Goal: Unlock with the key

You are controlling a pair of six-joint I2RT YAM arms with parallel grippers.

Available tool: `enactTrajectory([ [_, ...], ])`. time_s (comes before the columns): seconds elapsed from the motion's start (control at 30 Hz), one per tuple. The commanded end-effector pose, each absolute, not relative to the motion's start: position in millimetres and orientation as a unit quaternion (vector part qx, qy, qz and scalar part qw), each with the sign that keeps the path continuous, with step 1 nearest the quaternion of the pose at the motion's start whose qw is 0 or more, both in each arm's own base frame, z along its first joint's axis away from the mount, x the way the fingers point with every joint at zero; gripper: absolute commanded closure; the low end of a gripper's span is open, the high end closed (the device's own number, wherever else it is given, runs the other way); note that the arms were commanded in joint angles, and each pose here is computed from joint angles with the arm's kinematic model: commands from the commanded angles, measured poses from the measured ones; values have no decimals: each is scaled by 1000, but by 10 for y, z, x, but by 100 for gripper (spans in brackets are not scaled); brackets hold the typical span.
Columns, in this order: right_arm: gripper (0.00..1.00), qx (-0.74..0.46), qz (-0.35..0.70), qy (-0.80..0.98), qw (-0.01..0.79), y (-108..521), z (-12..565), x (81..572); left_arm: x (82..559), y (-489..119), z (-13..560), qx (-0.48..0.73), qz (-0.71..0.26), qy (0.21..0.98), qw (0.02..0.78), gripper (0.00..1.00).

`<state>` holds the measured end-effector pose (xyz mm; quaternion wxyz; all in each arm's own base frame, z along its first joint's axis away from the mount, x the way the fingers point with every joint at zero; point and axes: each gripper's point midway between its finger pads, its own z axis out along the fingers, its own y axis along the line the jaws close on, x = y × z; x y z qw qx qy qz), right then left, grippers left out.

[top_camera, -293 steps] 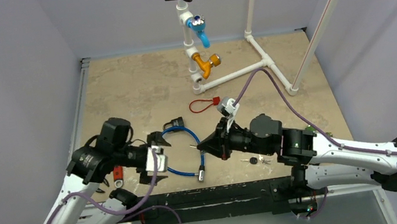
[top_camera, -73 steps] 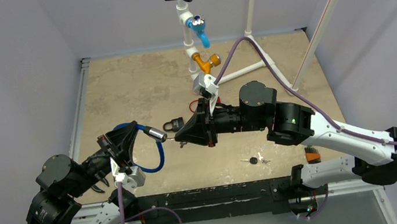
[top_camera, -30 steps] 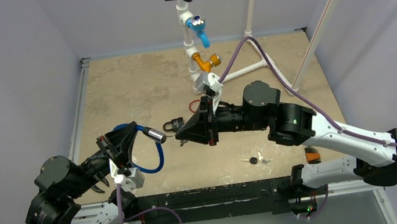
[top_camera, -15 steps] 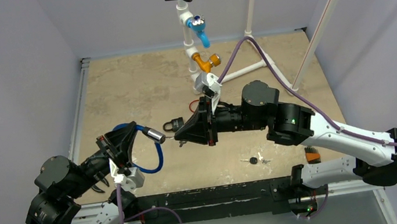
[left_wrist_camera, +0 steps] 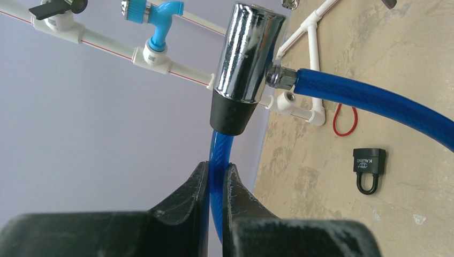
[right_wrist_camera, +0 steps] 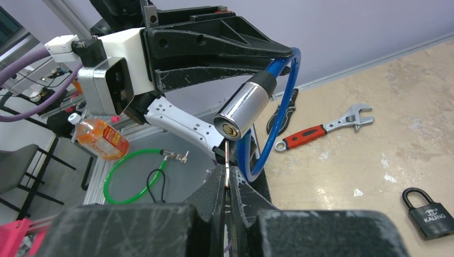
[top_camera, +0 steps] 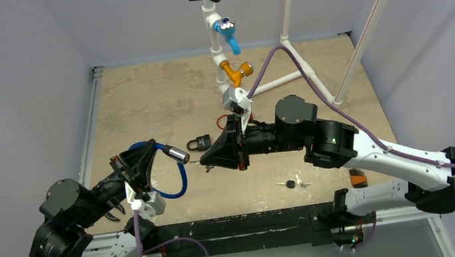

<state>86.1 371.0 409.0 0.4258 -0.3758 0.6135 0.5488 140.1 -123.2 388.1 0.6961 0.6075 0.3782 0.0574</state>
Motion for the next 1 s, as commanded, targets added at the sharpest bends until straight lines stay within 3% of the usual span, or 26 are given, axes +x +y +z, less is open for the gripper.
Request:
enactTrajectory([
  [0.0, 100, -371, 571, 581, 445, 3634, 4338, 806, 1336, -1181, 4141, 585, 67, 356, 726, 100],
  [0.97, 100, -365, 575, 569, 460, 3666, 4451, 840, 1304, -1188, 4150, 587, 62, 352, 726, 100],
])
